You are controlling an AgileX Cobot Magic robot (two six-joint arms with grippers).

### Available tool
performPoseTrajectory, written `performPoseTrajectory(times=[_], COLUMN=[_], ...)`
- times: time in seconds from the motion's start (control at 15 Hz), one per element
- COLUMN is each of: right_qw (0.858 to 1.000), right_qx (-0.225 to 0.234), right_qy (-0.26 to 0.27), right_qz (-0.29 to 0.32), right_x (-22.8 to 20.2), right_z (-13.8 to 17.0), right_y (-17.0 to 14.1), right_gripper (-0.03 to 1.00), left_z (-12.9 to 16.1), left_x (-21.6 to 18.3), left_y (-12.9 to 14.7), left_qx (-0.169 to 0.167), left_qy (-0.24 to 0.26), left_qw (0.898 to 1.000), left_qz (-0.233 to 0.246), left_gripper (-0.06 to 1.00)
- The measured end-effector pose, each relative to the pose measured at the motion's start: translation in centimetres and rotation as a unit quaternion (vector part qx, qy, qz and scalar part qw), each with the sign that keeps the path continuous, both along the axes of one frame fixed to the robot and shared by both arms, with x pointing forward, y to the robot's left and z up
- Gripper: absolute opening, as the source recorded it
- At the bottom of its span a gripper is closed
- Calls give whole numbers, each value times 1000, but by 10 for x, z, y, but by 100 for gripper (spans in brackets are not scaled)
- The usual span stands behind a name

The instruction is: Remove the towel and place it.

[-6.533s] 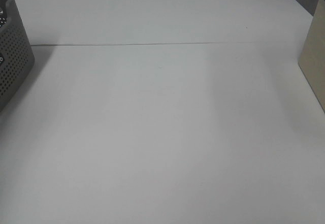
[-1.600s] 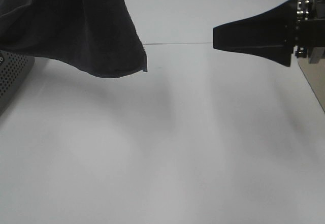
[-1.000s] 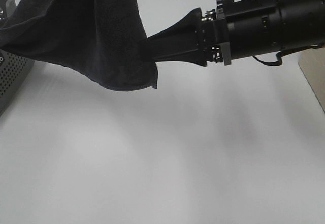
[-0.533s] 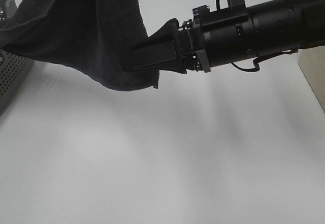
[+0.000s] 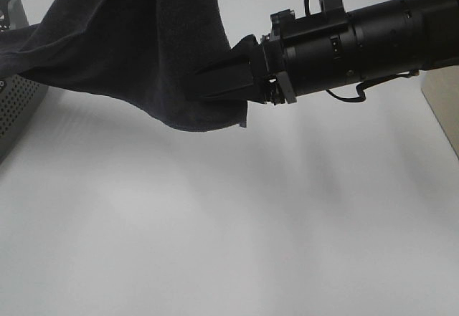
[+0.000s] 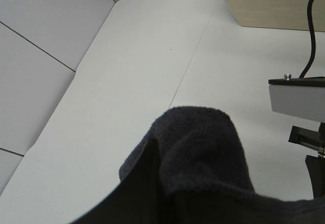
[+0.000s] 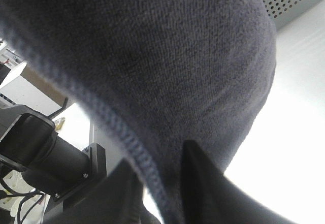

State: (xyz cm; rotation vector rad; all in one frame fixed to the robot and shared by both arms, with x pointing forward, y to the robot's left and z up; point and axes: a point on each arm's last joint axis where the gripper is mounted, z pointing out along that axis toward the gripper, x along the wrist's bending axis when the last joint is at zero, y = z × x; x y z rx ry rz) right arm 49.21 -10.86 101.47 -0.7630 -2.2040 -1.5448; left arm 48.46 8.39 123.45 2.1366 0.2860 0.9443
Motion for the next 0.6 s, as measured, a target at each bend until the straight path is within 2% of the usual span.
performPoseTrajectory(times=[0.13,0.2,0.47,0.6], right_qw=[1000,1000,1000,1000], right_qx=[-2,-4,-1,18], right_qy=[-1,-1,0,9], right_qz=[3,4,11,-4], right_x=[0,-1,-2,0], right_z=[0,-1,0,3], right_y=[0,0,0,1], right_gripper=[7,3,1,1], left_z=[0,0,0,0], left_x=[0,0,0,0], left_y=[-1,-1,-1,-1], left_qx=[0,0,0,0], left_qy=[0,0,0,0], left_qw=[1000,1000,1000,1000], left_qz=[-1,-1,-1,-1], left_gripper=[1,1,1,1])
